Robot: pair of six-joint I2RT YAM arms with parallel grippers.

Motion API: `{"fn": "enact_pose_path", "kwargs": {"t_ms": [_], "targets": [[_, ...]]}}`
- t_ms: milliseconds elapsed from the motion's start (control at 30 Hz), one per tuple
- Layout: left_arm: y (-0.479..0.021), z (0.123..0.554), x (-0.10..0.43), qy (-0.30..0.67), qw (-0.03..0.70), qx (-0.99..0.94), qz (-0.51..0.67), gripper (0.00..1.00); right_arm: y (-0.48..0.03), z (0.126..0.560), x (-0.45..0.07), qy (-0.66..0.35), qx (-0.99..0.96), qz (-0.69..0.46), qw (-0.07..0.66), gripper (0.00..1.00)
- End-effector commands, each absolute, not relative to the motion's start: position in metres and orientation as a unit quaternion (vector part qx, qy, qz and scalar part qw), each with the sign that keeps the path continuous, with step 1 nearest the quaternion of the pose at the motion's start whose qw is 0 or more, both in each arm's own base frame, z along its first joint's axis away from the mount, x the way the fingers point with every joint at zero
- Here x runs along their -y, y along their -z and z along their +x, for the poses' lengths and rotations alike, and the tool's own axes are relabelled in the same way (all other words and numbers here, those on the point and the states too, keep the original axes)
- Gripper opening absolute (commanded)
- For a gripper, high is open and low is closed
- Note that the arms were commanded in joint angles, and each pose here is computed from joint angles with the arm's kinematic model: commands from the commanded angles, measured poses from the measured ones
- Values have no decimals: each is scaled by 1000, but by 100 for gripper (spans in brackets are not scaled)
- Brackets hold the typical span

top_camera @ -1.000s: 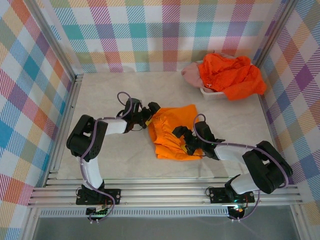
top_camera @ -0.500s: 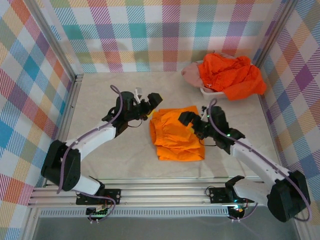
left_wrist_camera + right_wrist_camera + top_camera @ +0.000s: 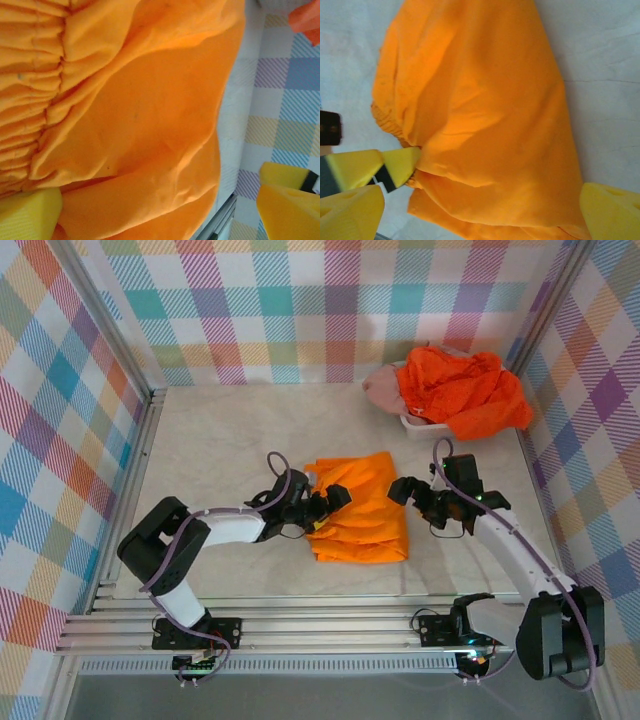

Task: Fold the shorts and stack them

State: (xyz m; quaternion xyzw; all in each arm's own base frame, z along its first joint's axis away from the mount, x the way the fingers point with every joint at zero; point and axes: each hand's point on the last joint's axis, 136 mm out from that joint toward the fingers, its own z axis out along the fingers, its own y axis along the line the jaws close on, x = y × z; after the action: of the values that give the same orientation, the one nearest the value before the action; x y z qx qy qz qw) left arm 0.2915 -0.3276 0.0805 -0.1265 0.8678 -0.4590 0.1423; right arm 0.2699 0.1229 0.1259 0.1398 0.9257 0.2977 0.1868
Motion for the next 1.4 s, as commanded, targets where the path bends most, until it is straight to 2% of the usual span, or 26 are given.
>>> {"fn": "enact_pose_path", "kwargs": {"t_ms": [0,233,533,800,967,1067,1133,1200,1300,1367], "targets": [[-36,278,309,414,131,-888,-149,100,-118,267,-119,-283,-940,97,163,100],[-33,275,304,399,135,-897,-136,100,-96,295,-126,-276,-951,31,135,99],[-34,274,301,390,138,-901,-129,100,-63,327,-138,-310,-947,-14,83,79],[-32,273,301,389,136,-902,-127,100,-42,337,-136,-296,-953,-24,60,69],[-29,273,301,389,135,-902,-129,100,-39,338,-145,-321,-945,-23,55,54],[-30,274,302,391,136,-901,-129,100,-34,339,-146,-322,-945,-20,48,40],[-33,275,303,394,138,-899,-129,100,-32,340,-146,-317,-947,-21,46,25],[-41,277,303,400,146,-896,-129,100,-31,340,-142,-300,-953,-23,48,13],[-65,283,301,407,175,-888,-125,100,-37,341,-127,-251,-966,-25,61,1],[-88,287,296,407,200,-884,-116,100,-45,341,-107,-188,-979,-25,70,0]]}}
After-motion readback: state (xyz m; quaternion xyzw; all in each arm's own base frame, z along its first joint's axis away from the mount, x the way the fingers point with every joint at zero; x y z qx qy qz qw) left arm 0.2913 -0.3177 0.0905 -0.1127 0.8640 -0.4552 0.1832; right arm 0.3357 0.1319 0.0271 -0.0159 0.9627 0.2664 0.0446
